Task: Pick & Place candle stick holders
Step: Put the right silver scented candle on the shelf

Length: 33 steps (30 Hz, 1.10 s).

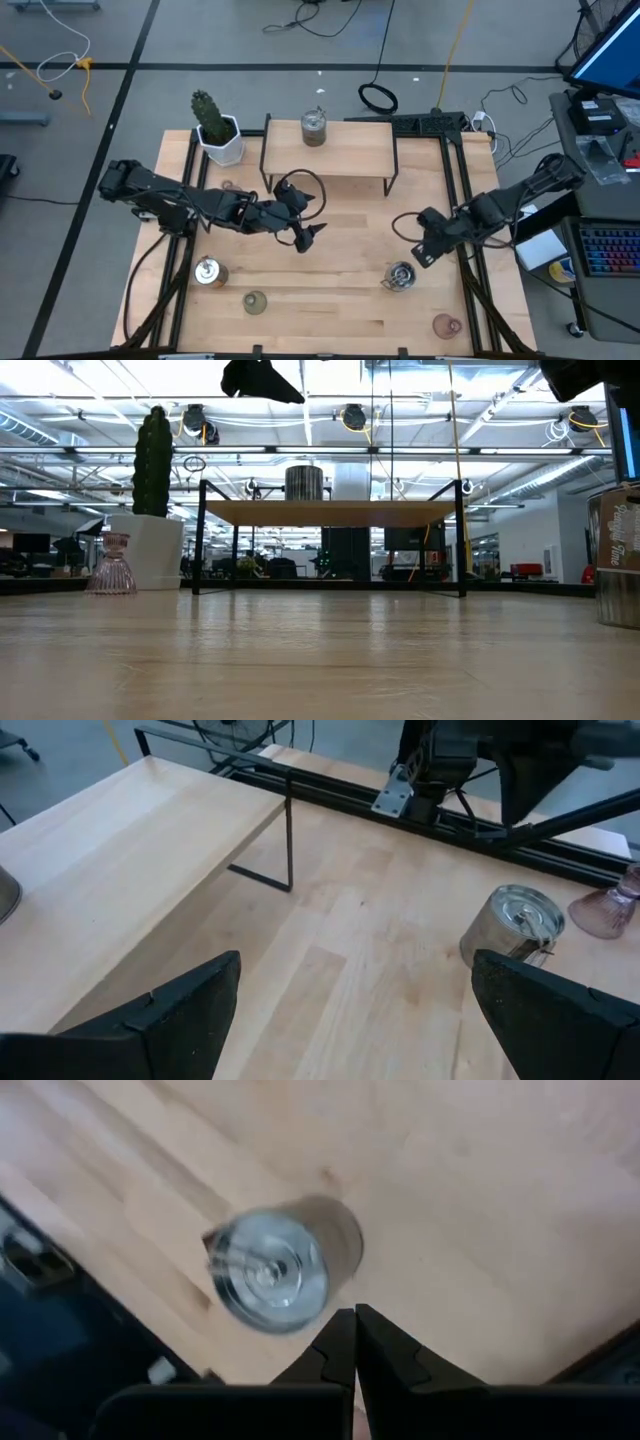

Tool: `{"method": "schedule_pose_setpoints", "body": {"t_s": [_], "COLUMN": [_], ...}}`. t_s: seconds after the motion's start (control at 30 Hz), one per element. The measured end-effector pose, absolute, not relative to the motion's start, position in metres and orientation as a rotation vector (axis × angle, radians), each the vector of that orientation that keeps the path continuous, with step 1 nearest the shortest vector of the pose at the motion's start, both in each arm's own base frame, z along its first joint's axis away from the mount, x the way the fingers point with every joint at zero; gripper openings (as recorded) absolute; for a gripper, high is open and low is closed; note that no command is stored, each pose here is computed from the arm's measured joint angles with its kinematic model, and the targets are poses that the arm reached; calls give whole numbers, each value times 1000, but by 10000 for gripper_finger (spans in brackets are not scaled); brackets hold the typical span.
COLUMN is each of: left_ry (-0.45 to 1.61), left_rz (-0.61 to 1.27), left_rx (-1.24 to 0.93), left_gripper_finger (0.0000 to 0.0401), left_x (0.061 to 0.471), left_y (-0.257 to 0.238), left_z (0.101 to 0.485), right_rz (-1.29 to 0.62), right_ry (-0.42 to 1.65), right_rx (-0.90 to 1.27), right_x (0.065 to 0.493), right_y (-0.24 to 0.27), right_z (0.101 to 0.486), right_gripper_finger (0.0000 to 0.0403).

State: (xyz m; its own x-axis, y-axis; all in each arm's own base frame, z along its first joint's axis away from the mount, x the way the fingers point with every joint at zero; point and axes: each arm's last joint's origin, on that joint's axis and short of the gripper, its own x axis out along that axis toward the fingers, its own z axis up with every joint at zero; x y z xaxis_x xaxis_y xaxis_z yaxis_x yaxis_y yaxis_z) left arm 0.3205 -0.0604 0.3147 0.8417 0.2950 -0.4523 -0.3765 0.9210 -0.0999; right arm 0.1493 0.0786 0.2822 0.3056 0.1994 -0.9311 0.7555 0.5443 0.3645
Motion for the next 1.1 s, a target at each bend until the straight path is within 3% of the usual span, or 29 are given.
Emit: {"method": "schedule_pose_setpoints", "body": {"t_s": [0.2,0.5,1.1], "left_ry": [447,447,450], "left_rz": [356,356,350], "left_rx": [-186,-184,-169], "left_gripper_finger": [390,390,390], "left_x": [320,320,320], "left_y": [-60,-60,-61], "left_z": [315,315,315], "right_rz": [-401,-371,-428], "right_ry": [1344,1295,1190], "right_rx": [1001,1055,1048], "right_x": [146,142,146], "right_y": [77,74,72], "right_z": [273,276,277], "right_gripper_finger": [0,26,189]}}
